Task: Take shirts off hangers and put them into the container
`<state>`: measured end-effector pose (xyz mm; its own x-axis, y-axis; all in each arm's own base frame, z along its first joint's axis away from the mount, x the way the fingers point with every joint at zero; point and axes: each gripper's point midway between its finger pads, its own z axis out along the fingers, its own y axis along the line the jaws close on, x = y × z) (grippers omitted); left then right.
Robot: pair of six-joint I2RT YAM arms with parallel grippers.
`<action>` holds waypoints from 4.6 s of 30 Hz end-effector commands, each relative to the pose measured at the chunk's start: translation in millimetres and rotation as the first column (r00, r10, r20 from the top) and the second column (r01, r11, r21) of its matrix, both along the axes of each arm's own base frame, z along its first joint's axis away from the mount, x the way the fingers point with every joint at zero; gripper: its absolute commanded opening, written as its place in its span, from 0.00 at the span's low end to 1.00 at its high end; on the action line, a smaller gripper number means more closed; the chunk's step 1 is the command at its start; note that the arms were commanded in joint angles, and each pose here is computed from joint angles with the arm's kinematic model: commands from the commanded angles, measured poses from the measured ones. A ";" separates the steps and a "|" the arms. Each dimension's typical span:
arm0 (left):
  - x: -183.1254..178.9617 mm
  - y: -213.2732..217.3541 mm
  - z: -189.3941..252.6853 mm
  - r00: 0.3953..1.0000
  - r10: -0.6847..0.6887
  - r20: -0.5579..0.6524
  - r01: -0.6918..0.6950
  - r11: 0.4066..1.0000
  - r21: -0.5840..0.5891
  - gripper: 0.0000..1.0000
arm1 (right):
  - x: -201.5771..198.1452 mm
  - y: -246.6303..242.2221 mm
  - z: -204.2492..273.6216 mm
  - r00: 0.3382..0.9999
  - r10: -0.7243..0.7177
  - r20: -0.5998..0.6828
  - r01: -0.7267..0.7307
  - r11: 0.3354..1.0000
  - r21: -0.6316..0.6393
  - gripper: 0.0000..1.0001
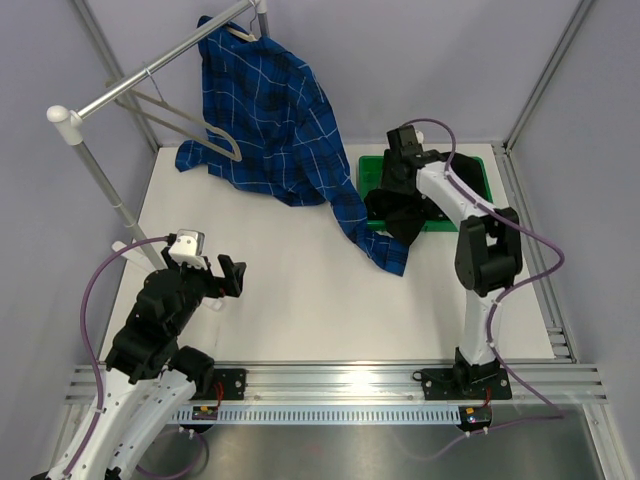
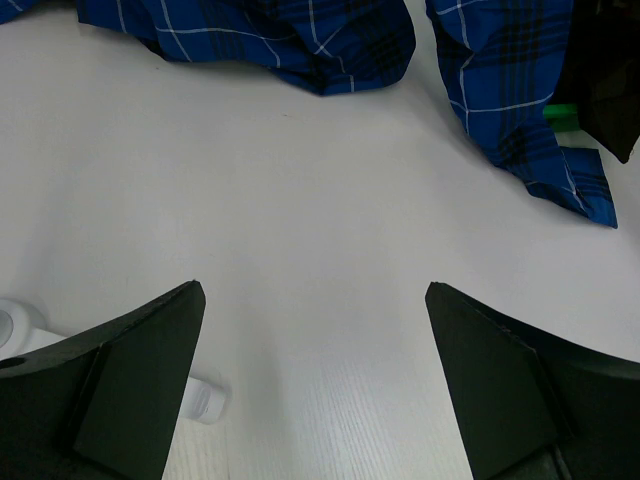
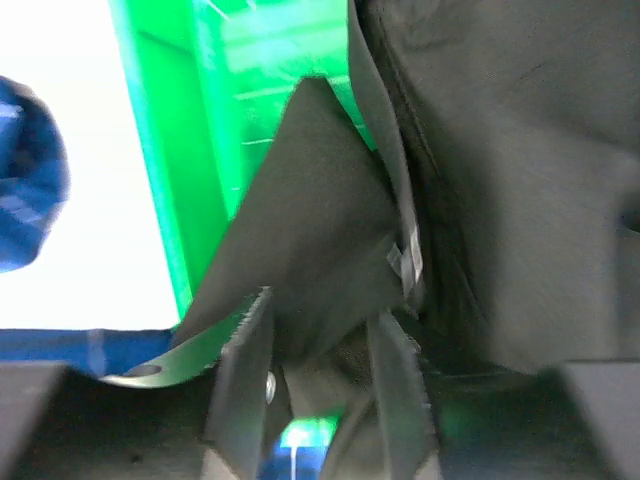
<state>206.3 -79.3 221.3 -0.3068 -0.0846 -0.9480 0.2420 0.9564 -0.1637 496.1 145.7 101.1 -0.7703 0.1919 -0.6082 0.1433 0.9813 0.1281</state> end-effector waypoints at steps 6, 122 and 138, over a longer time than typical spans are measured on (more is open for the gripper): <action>3.7 -2.4 9.1 0.999 -0.001 0.035 0.002 1.000 -0.024 0.99 | -39.1 -25.5 123.4 0.972 -0.025 0.235 0.019 0.999 0.028 0.56; 4.5 -2.2 7.8 1.000 0.001 0.030 -0.001 1.000 -0.021 0.99 | 29.2 -40.3 95.9 0.972 -0.022 0.234 -0.014 0.989 0.150 0.44; 0.8 -2.1 12.1 0.999 -0.002 0.047 0.004 0.999 -0.038 0.99 | 79.0 -217.6 142.8 0.857 -0.404 0.320 0.384 0.915 0.127 0.47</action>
